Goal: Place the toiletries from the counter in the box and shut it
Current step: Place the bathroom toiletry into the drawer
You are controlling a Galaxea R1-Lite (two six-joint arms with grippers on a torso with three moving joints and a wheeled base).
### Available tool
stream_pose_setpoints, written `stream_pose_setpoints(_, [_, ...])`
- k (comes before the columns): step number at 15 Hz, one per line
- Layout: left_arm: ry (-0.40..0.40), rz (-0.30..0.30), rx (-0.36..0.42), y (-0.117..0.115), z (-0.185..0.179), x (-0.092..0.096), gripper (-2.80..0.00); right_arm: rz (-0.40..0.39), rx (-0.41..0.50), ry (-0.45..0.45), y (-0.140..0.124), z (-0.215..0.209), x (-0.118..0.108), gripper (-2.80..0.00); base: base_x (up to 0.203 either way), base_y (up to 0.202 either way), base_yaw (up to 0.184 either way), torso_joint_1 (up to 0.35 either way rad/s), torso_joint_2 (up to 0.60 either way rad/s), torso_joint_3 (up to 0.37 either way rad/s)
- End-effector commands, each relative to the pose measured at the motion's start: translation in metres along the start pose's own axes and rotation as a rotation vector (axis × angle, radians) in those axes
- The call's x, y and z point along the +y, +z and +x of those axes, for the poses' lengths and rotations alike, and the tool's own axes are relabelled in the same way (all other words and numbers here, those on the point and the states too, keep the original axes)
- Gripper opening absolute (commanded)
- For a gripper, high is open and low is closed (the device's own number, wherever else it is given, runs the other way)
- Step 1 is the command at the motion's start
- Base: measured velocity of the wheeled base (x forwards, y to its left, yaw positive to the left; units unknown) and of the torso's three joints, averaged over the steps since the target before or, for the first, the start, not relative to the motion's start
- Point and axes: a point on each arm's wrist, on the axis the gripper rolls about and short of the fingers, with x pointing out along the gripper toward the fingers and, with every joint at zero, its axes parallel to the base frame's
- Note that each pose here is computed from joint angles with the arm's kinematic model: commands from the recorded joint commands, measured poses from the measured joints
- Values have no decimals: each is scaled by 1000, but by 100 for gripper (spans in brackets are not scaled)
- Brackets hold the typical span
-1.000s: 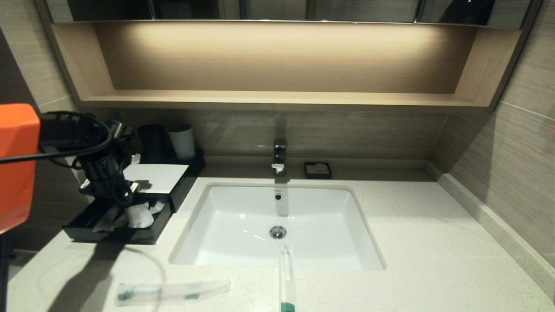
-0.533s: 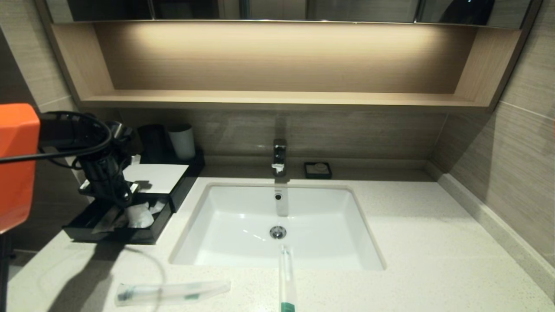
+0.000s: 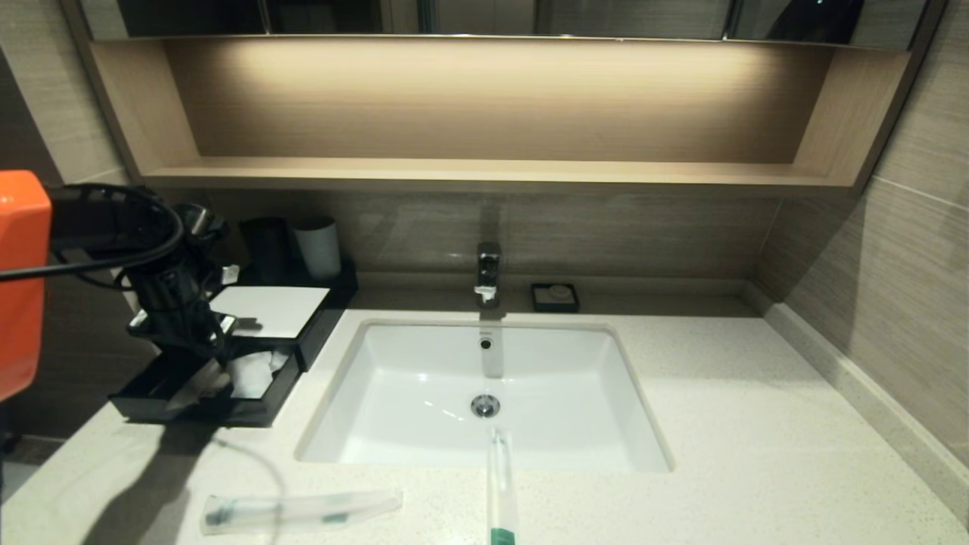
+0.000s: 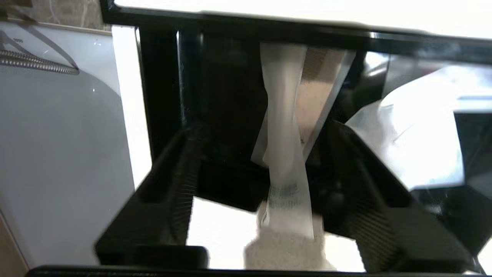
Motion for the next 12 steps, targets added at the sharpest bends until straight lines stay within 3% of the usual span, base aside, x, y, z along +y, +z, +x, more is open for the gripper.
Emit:
stream_pose_setpoints(1, [5,-4,-23,-4,-19,3,0,0,1,0,0,0,0,-280,0,0,0,0,0,0])
stream_pose_setpoints(7, [-7,-8,-18,-21,-62,2,0,0,1,0,0,0,0,-280,0,0,0,0,0,0])
stream_pose_setpoints(10, [-19,-46,-16,-32,-82,5,0,0,1,0,0,0,0,-280,0,0,0,0,0,0])
stream_pose_setpoints(12, [-67,-97,1,-42,-93,5,-280,0,1,0,0,0,0,-280,0,0,0,0,0,0])
